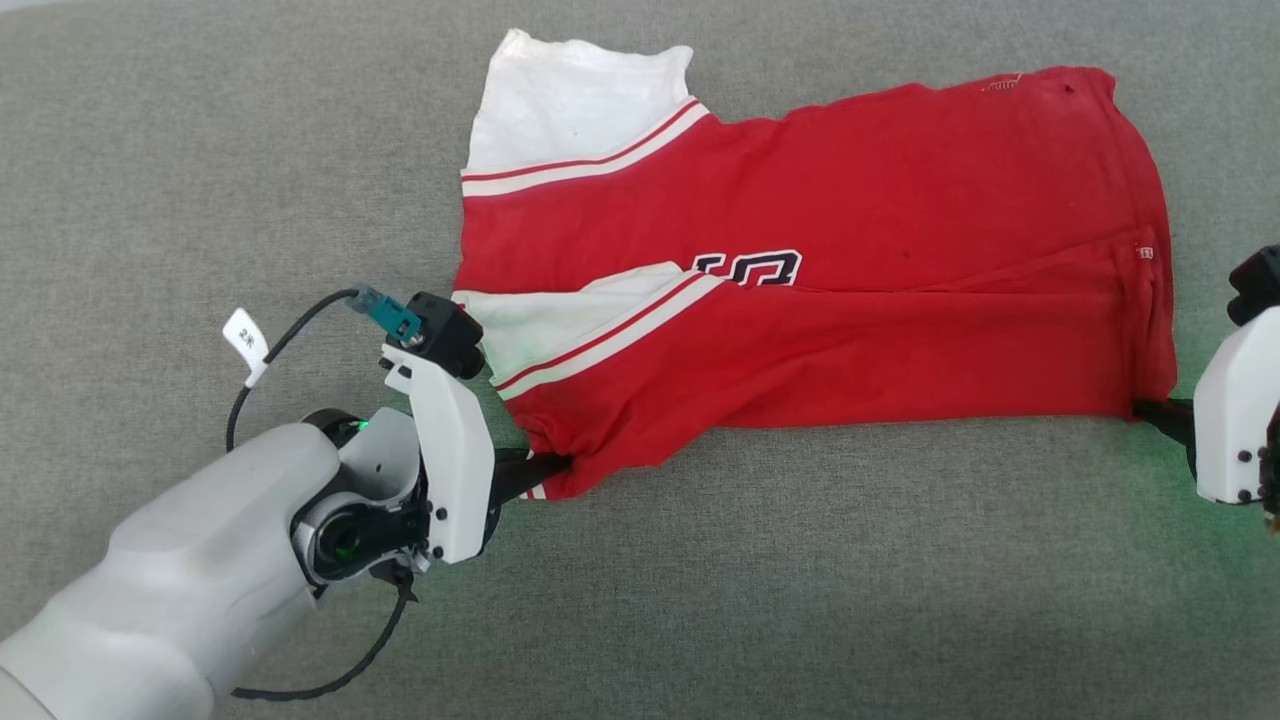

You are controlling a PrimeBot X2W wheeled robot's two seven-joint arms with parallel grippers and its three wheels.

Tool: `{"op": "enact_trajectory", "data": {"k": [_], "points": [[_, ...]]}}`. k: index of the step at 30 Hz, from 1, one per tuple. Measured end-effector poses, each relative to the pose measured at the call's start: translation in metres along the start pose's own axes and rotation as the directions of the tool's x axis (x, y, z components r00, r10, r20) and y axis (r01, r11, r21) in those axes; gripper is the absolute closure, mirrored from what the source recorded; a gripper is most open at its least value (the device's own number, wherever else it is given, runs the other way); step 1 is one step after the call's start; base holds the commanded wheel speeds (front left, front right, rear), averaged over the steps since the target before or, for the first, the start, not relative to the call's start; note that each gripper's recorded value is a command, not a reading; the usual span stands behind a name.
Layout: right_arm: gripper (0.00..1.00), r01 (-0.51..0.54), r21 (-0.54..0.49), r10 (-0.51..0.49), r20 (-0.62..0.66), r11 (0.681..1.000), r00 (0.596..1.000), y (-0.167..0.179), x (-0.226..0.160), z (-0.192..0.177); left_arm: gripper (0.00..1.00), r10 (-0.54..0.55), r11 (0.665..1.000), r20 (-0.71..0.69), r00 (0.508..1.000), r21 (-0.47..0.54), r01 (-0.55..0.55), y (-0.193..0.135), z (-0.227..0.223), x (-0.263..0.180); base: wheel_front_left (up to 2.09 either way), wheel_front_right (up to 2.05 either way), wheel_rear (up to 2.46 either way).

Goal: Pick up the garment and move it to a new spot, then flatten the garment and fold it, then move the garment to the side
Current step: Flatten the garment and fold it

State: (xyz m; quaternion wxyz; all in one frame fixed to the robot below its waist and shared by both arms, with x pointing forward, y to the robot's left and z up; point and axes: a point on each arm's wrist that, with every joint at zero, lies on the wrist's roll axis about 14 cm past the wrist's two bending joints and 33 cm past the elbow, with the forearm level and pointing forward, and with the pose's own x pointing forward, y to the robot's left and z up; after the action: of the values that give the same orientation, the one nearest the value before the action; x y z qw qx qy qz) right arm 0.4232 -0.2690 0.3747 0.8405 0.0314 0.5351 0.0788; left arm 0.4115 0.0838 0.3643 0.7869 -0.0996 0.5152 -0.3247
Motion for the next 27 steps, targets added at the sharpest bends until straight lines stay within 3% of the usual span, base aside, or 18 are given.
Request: {"op": "enact_trajectory", "data": {"k": [13,25,26,27], "points": [[1.00,-0.017,-0.017,0.020,0.150,1.000,0.988,0.002,-0.032,0.000,1.00,0.045,0.999,0.142,0.989,-0.029,-0.041,0.008,-0.003,-0.037,0.00,0.00,0.00],[0.98,-0.042,-0.001,0.042,0.122,0.999,0.992,0.007,-0.050,-0.047,1.00,0.016,0.999,0.140,0.990,-0.051,-0.009,-0.006,-0.038,-0.068,0.00,0.00,0.00],[0.58,-0.038,-0.005,0.038,0.141,0.999,0.989,0.007,-0.051,-0.044,1.00,0.022,0.999,0.143,0.989,-0.049,-0.015,-0.006,-0.038,-0.068,0.00,0.00,0.00],[0.09,-0.037,-0.012,0.038,0.163,0.999,0.986,0.008,-0.053,-0.041,0.98,0.025,0.999,0.145,0.989,-0.048,-0.019,-0.006,-0.039,-0.069,0.00,0.00,0.00]]}}
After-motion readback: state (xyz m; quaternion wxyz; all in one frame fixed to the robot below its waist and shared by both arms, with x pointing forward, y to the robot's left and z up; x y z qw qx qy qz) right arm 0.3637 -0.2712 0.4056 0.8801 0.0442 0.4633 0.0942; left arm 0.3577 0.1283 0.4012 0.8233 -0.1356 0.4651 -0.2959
